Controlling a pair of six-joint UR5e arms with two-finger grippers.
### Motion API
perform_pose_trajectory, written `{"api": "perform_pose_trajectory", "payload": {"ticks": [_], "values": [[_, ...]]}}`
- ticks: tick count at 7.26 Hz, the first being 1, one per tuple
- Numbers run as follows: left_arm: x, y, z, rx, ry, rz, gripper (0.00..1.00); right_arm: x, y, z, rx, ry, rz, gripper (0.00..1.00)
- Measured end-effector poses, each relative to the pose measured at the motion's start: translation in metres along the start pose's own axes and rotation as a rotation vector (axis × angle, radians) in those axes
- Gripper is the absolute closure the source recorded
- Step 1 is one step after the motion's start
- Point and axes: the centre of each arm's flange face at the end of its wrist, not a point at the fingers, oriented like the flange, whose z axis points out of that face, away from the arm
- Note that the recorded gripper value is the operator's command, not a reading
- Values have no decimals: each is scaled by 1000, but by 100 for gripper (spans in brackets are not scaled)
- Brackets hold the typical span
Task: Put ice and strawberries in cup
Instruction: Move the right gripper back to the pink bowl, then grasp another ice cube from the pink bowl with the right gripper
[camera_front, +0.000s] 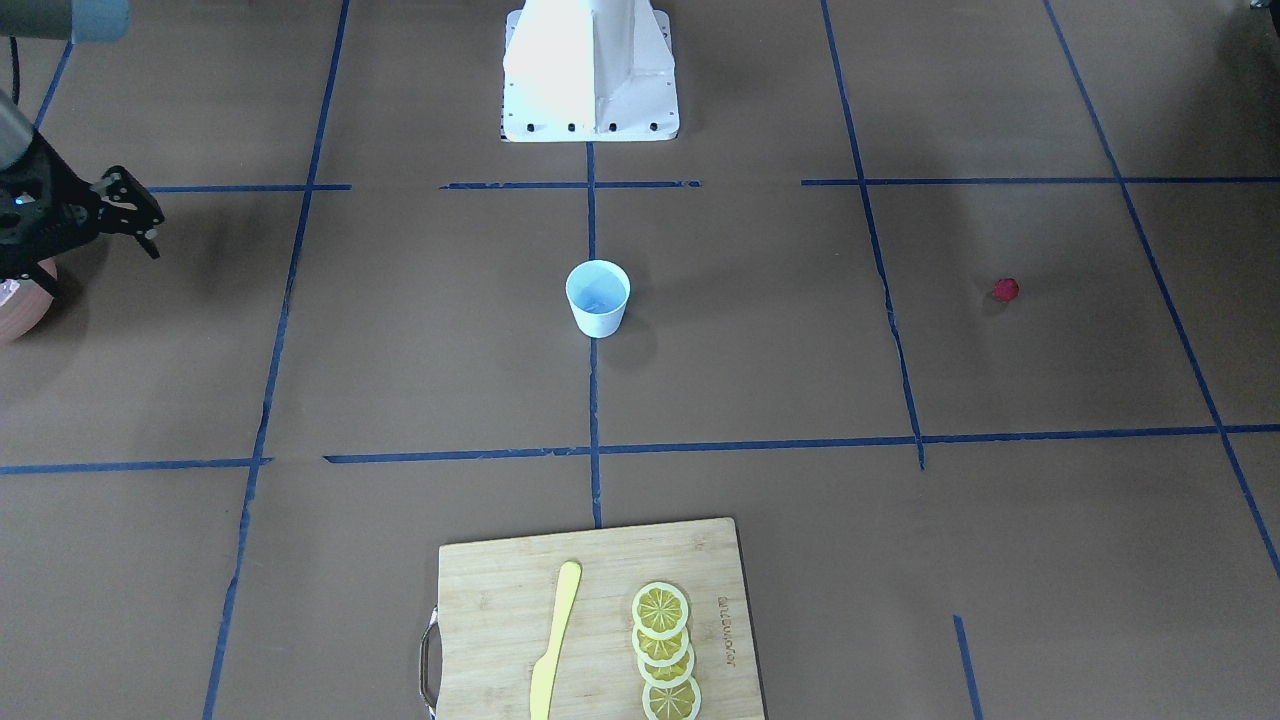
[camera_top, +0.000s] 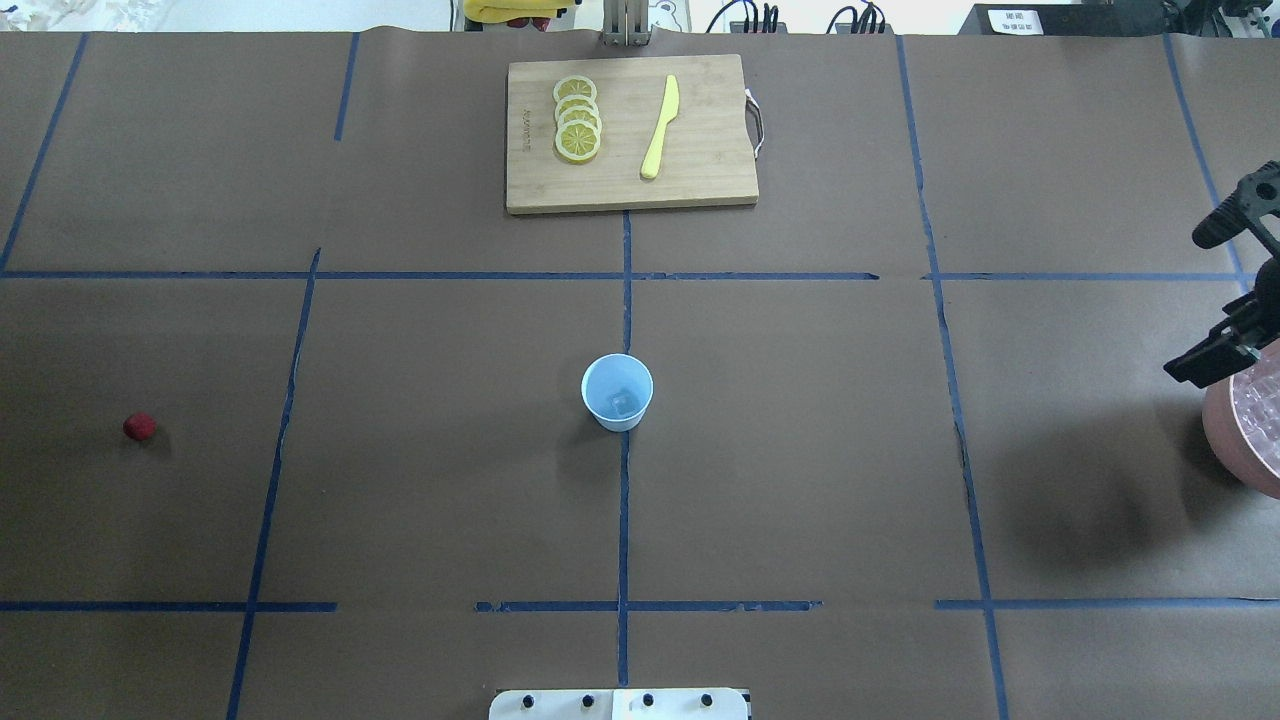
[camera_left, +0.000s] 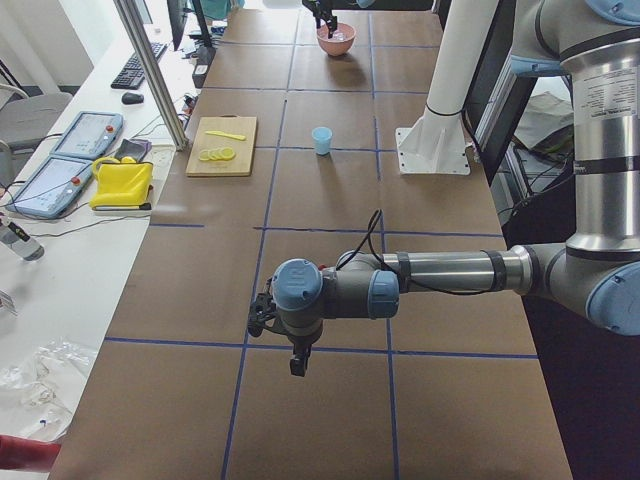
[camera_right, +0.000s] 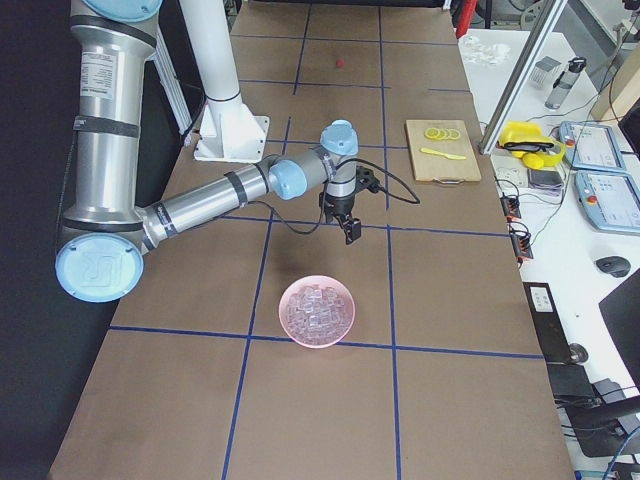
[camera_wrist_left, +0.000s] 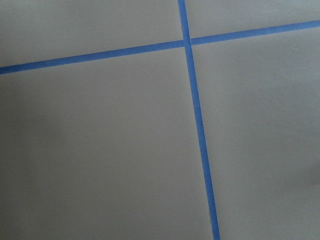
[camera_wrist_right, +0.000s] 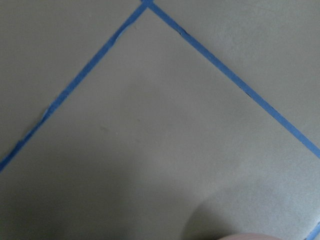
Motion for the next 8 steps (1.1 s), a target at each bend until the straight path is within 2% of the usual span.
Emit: {"api": "perform_pose_trajectory", "payload": {"ticks": [3,5,8], "values": [[0,1,0,0,0,-1,0,30,50,19,-62,-1,-256,6],[0,1,0,0,0,0,0,38,74,32,-92,-15,-372,8],[0,1,0,1,0,0,0,63,114,79,-26,-46,-445,17]]}}
